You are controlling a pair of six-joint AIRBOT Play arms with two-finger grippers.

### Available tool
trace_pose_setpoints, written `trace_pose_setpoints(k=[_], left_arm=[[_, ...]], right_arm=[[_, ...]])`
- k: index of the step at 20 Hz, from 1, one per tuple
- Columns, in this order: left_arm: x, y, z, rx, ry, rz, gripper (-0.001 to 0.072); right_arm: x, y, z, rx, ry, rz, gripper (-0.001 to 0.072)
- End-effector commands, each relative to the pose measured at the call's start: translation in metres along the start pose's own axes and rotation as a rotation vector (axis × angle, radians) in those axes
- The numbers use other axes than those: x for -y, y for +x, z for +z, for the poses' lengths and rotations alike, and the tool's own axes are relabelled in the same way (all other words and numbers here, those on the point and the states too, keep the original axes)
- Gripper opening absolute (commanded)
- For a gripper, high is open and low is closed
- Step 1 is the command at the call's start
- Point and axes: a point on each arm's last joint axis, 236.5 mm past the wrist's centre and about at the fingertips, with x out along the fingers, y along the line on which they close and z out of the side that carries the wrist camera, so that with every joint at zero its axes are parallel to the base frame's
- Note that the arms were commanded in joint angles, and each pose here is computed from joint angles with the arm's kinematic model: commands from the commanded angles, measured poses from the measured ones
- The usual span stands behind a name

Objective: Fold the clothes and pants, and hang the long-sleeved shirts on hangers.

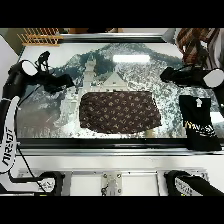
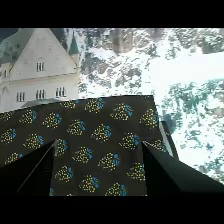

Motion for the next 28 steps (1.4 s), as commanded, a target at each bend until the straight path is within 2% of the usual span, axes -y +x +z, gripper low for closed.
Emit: trace_pose_setpoints(k=[1,4,7,12,21,22,24,25,28], left_arm=[[-0.048,0.007,-0.06,-0.121,-0.088,0.042,0.0679],[-0.066,0.033,-0.147,-0.248,-0.13,0.04,0.0679],[-0.046,0.058,-0.191,-0.264,-0.192,-0.096,0.0679],[-0.019,0.082,-0.192,-0.235,-0.281,-0.259,0.0679],[0.011,0.111,-0.207,-0.337,-0.166,-0.226,0.0677],[0.013,0.112,-0.211,-0.355,-0.153,-0.219,0.0595],[0.021,0.108,-0.209,-0.358,-0.133,-0.232,0.016],[0.025,0.102,-0.204,-0.344,-0.12,-0.242,0.0012],[0.029,0.08,-0.183,-0.277,-0.062,-0.246,0.0012]], right_arm=[[-0.008,-0.033,-0.009,-0.027,-0.074,0.01,0.0576],[-0.014,-0.049,-0.012,-0.024,-0.086,0.02,0.0576],[-0.015,-0.051,-0.011,-0.019,-0.086,0.022,0.0576],[-0.015,-0.051,-0.012,-0.02,-0.087,0.021,0.0576],[-0.014,-0.052,-0.022,-0.064,-0.088,0.018,0.0577],[-0.013,-0.052,-0.024,-0.074,-0.087,0.016,0.0577],[-0.009,-0.053,-0.031,-0.103,-0.091,0.002,0.0577],[-0.002,-0.054,-0.036,-0.128,-0.094,-0.02,0.0577],[0.044,-0.054,-0.07,-0.246,-0.003,-0.117,0.0577]])
